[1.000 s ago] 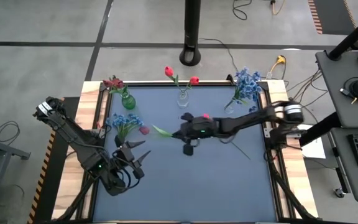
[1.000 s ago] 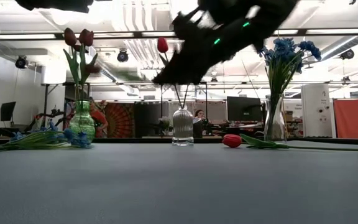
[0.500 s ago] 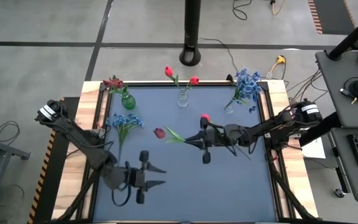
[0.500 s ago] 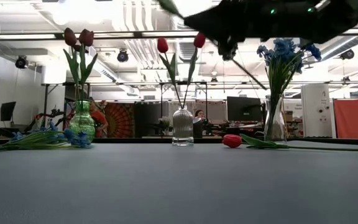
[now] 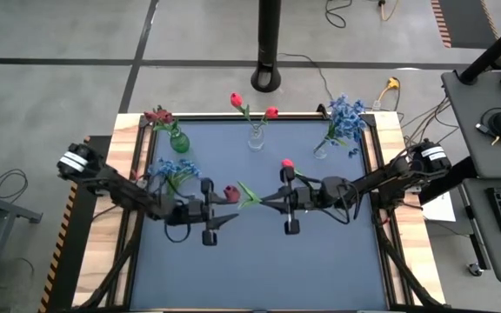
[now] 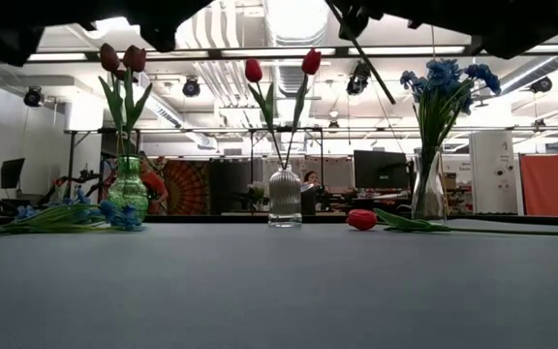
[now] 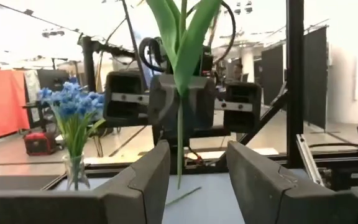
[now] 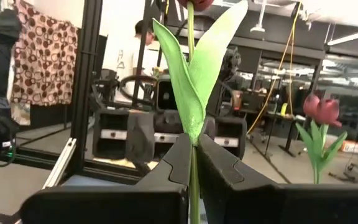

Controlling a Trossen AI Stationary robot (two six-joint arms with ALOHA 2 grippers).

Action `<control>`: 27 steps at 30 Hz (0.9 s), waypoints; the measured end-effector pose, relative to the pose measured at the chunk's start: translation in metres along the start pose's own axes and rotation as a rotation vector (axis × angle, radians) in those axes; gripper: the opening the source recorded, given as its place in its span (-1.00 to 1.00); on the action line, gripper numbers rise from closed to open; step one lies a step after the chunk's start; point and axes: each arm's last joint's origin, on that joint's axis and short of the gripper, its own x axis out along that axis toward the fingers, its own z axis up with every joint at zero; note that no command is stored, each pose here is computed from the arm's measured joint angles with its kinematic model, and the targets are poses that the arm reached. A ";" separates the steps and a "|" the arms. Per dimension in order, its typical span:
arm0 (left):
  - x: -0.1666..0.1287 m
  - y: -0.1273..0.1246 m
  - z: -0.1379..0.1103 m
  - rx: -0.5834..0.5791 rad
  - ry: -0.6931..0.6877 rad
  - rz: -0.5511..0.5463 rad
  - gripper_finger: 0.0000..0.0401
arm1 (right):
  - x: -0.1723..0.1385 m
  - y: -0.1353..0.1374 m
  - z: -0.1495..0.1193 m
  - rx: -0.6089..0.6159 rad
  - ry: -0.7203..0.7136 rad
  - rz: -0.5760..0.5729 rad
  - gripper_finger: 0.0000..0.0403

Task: Sort flowers into vase by color
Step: Put the dark red flower into the green vase

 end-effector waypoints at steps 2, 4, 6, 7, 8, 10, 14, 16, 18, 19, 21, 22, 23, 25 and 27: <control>0.005 0.001 -0.002 -0.002 -0.017 0.009 -0.25 | 0.001 0.000 0.001 -0.012 -0.002 -0.001 -0.94; 0.012 0.000 -0.001 -0.009 -0.035 0.018 -0.18 | 0.001 0.000 0.000 -0.013 0.004 0.000 -0.94; 0.020 -0.001 0.002 -0.005 -0.052 0.029 -0.10 | 0.001 0.000 0.001 -0.017 0.007 -0.013 -0.94; 0.024 -0.001 0.003 0.004 -0.057 0.034 -0.05 | 0.001 -0.001 0.000 -0.022 0.012 -0.022 -0.94; 0.027 -0.001 0.004 0.013 -0.061 0.040 0.00 | 0.001 -0.001 0.000 -0.026 0.016 -0.028 -0.94; 0.034 -0.001 0.007 0.025 -0.073 0.064 0.08 | 0.001 -0.001 -0.001 -0.033 0.024 -0.036 -0.94; 0.044 0.003 0.014 0.037 -0.093 0.116 0.20 | 0.001 -0.001 -0.001 -0.041 0.026 -0.037 -0.94; 0.049 0.006 0.017 0.037 -0.104 0.134 0.23 | 0.001 -0.001 -0.001 -0.041 0.028 -0.037 -0.94; 0.054 0.009 0.019 0.035 -0.115 0.146 0.23 | 0.001 -0.001 -0.001 -0.042 0.030 -0.036 -0.94; 0.056 0.009 0.020 0.039 -0.114 0.143 0.23 | 0.001 -0.001 -0.002 -0.042 0.033 -0.036 -0.94; 0.060 0.010 0.019 0.046 -0.118 0.113 0.23 | 0.001 -0.001 -0.002 -0.043 0.036 -0.035 -0.94; 0.062 0.010 0.019 0.050 -0.124 0.094 0.22 | 0.001 -0.001 -0.002 -0.042 0.037 -0.035 -0.94; 0.065 0.009 0.020 0.053 -0.132 0.078 0.21 | 0.001 -0.001 -0.002 -0.042 0.039 -0.034 -0.94; 0.068 0.009 0.021 0.055 -0.139 0.074 0.17 | 0.001 -0.001 -0.002 -0.043 0.041 -0.034 -0.94; 0.070 0.009 0.020 0.061 -0.138 0.075 0.11 | 0.001 -0.001 -0.002 -0.047 0.041 -0.034 -0.94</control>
